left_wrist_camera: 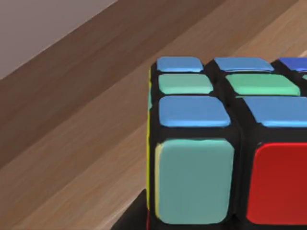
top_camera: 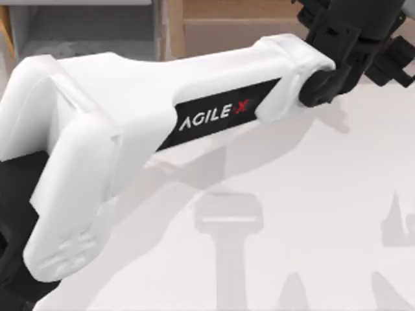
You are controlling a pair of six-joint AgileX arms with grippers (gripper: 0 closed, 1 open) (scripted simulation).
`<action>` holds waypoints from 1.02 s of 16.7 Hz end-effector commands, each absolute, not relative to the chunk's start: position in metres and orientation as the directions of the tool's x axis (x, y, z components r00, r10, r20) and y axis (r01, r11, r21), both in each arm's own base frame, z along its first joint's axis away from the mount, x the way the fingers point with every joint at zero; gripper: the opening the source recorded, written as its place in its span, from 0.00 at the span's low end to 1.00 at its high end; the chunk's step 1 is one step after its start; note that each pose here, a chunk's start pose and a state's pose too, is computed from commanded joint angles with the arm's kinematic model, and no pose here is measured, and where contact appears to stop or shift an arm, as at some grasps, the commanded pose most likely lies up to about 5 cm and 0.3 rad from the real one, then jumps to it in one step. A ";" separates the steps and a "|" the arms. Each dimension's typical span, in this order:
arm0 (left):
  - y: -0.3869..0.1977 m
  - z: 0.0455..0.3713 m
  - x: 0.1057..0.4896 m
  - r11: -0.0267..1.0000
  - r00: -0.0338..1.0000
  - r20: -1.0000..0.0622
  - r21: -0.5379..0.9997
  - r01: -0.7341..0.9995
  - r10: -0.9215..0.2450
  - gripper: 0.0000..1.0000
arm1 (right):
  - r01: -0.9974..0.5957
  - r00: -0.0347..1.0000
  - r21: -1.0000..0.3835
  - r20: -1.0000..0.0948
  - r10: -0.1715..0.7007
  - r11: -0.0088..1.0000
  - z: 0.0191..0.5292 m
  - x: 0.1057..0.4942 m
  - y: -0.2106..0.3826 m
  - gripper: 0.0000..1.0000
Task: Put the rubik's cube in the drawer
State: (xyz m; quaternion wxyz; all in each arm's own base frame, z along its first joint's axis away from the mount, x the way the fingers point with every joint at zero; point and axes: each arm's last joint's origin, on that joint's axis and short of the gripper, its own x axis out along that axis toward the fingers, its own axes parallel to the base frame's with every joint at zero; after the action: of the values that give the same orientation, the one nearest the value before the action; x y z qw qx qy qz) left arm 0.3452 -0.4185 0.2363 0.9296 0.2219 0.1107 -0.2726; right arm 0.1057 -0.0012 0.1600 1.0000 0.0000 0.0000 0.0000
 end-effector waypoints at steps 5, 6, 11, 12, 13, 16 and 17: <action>-0.420 0.259 0.320 0.552 0.670 -0.531 0.390 0.737 -0.519 0.00 | 0.000 1.000 0.000 0.000 0.000 1.000 0.160 0.106 -0.001 1.00; -0.416 0.263 0.320 0.521 0.641 -0.573 0.387 0.761 -0.511 0.00 | 0.000 1.000 0.000 0.000 0.000 1.000 0.160 0.106 -0.001 1.00; -0.365 0.280 0.344 0.451 0.512 -0.763 0.325 0.831 -0.395 0.00 | 0.000 1.000 0.000 0.000 0.000 1.000 0.160 0.106 -0.001 1.00; -0.350 0.283 0.352 0.456 0.488 -0.795 0.306 0.836 -0.361 0.00 | 0.000 1.000 0.000 0.000 0.000 1.000 0.160 0.106 -0.001 1.00; -0.331 0.287 0.363 0.473 0.466 -0.824 0.286 0.833 -0.322 0.00 | 0.000 1.000 0.000 0.000 0.000 1.000 0.160 0.106 -0.001 1.00; -0.266 0.297 0.393 0.556 0.394 -0.895 0.223 0.801 -0.209 0.00 | 0.000 1.000 0.000 0.000 0.000 1.000 0.160 0.106 -0.001 1.00; -0.241 0.301 0.404 0.595 0.373 -0.912 0.205 0.777 -0.173 0.00 | 0.000 1.000 0.000 0.000 0.000 1.000 0.160 0.106 -0.001 1.00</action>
State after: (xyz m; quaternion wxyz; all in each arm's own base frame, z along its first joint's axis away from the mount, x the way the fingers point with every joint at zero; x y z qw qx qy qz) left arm 0.4036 -0.2410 0.3014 0.7621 0.3249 0.4653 -0.3116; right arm 0.1057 -0.0012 0.1600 1.0000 0.0000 0.0000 0.0000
